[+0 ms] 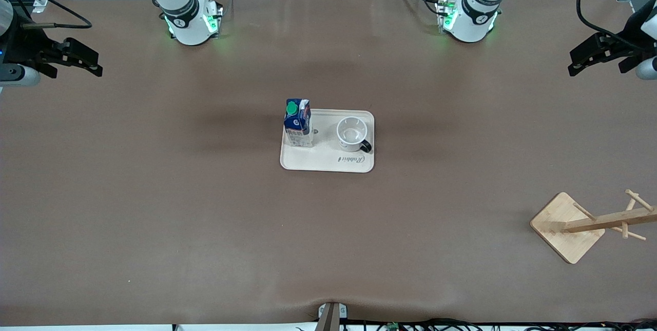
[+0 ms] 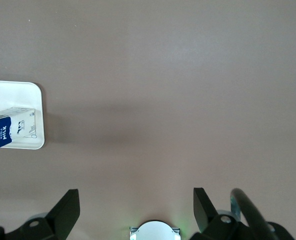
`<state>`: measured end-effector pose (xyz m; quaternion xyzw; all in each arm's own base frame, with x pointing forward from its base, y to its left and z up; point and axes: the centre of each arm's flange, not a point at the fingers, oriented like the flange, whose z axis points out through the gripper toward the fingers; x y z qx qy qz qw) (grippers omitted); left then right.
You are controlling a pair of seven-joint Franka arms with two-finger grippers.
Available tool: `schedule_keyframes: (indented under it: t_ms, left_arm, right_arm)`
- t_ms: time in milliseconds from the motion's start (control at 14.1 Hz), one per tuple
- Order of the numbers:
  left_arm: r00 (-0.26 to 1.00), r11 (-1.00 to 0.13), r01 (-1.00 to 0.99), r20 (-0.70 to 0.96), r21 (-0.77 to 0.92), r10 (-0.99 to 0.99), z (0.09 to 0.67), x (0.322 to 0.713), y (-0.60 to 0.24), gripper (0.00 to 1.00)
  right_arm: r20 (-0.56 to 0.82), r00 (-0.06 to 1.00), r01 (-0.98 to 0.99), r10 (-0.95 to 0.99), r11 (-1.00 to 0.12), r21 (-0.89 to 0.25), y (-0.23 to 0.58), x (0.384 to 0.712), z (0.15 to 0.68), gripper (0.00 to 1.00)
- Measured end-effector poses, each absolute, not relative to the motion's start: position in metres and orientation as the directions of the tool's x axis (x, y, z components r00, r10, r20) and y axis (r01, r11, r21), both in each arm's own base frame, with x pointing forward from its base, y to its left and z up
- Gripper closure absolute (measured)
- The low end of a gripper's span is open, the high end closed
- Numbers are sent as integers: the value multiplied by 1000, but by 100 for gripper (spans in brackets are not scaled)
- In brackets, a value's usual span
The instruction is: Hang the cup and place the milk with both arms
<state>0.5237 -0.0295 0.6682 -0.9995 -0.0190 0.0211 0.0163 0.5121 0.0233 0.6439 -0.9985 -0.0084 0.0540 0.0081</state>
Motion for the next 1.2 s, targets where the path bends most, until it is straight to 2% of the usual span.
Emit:
schedule_keyframes:
  t_ms: [637,991,1203]
  left_arm:
    - [992,-995,96,-74,-32,98,647,545,10,0]
    - [995,-998,29,-91,-57,34,611,576,-30,0]
    - [996,-998,8,-86,-61,14,609,584,-42,0]
  right_arm:
    - [-110,994,15,16,-1000,-17,23,513,643,0]
    - [-119,993,23,24,-1000,-17,28,515,638,0]
    - [-121,992,23,25,-1000,-17,28,516,637,0]
